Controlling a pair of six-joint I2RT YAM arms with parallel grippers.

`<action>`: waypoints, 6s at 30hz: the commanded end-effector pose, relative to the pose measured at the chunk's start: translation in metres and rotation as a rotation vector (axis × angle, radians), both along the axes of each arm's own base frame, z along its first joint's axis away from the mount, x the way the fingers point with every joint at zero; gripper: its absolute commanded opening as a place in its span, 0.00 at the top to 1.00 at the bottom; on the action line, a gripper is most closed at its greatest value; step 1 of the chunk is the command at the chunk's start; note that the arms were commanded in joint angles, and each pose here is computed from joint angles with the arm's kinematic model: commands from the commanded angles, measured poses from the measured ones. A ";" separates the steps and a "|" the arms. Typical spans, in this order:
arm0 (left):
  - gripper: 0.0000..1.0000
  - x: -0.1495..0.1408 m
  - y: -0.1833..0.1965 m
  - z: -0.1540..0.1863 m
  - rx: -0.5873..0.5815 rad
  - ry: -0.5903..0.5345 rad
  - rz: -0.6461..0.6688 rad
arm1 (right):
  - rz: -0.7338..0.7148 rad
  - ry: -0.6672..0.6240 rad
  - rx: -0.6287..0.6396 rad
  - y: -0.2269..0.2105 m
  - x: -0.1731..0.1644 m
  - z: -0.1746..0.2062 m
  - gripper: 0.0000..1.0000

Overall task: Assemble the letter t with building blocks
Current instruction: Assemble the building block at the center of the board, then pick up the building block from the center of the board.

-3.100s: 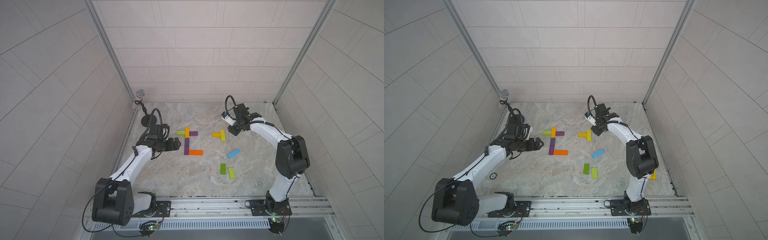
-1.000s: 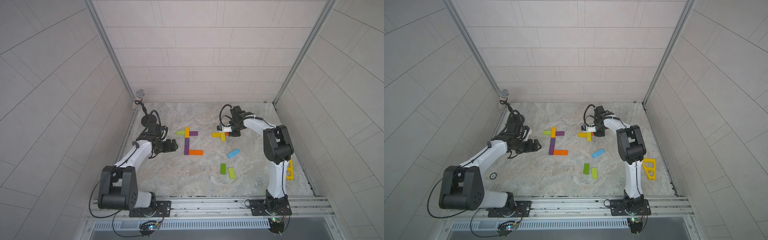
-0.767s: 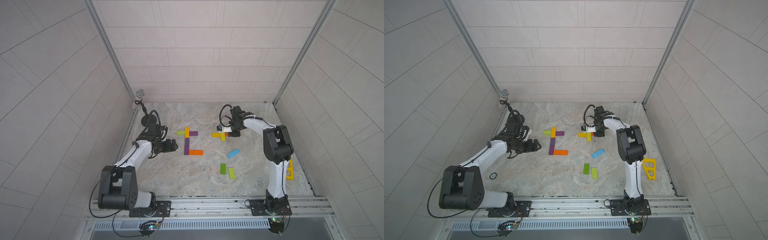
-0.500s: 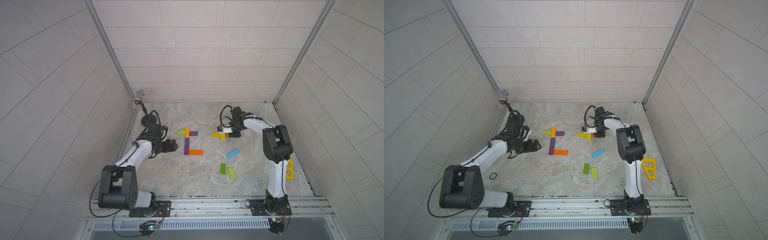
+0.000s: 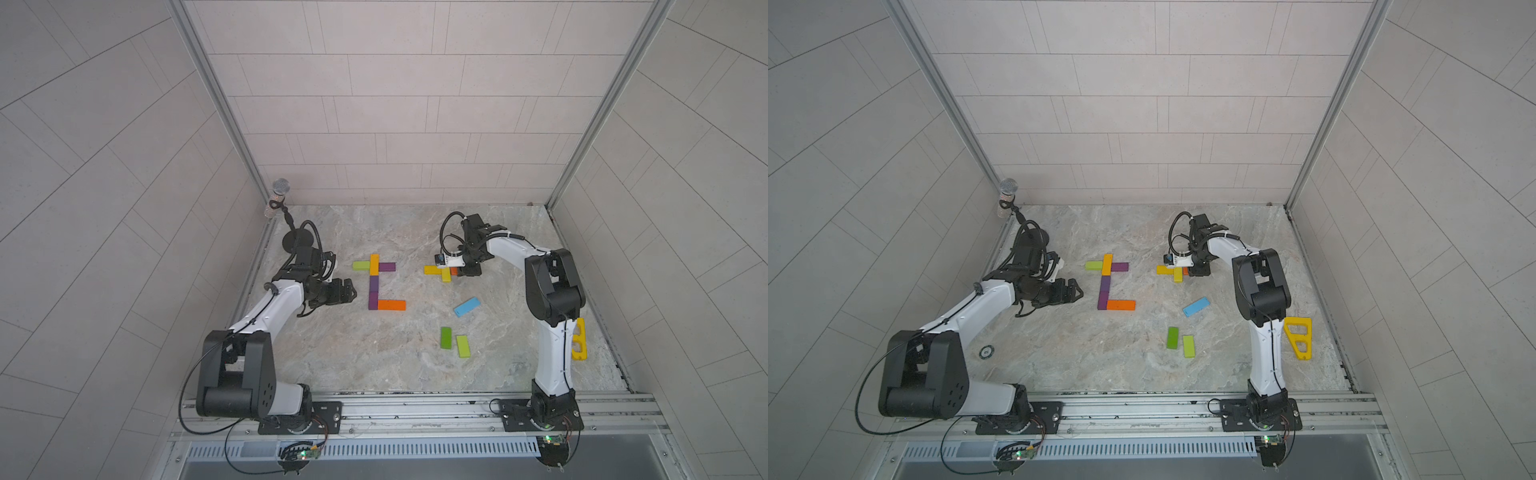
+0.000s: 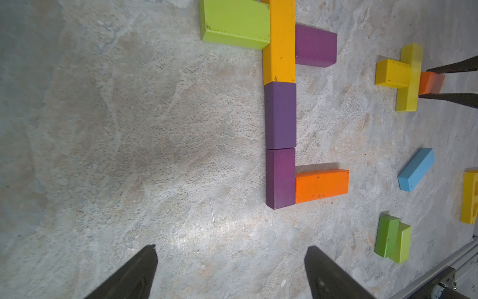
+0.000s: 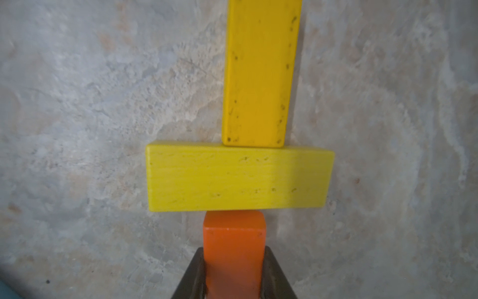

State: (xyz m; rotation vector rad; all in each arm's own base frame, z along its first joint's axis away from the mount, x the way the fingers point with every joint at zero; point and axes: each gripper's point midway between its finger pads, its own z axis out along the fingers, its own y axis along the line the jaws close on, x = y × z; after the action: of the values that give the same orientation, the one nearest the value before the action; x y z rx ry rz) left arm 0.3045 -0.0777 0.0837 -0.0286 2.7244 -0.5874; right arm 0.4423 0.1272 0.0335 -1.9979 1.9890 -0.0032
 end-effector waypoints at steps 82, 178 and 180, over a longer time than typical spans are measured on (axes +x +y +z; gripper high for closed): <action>0.08 0.011 -0.014 0.014 -0.139 -0.137 0.043 | -1.276 0.035 0.235 -0.030 0.008 0.080 0.00; 0.14 0.005 -0.023 0.018 -0.144 -0.150 0.019 | -1.425 -0.340 0.747 -0.071 -0.015 0.220 0.00; 0.14 0.003 -0.028 0.022 -0.129 -0.174 -0.011 | -1.416 -0.284 0.778 -0.063 -0.026 0.209 0.00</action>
State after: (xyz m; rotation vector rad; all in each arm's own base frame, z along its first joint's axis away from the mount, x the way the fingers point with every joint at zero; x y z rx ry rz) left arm 0.3086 -0.0986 0.0941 -0.0701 2.5572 -0.7429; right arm 0.4218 0.0556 0.2820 0.0166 2.1501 0.0530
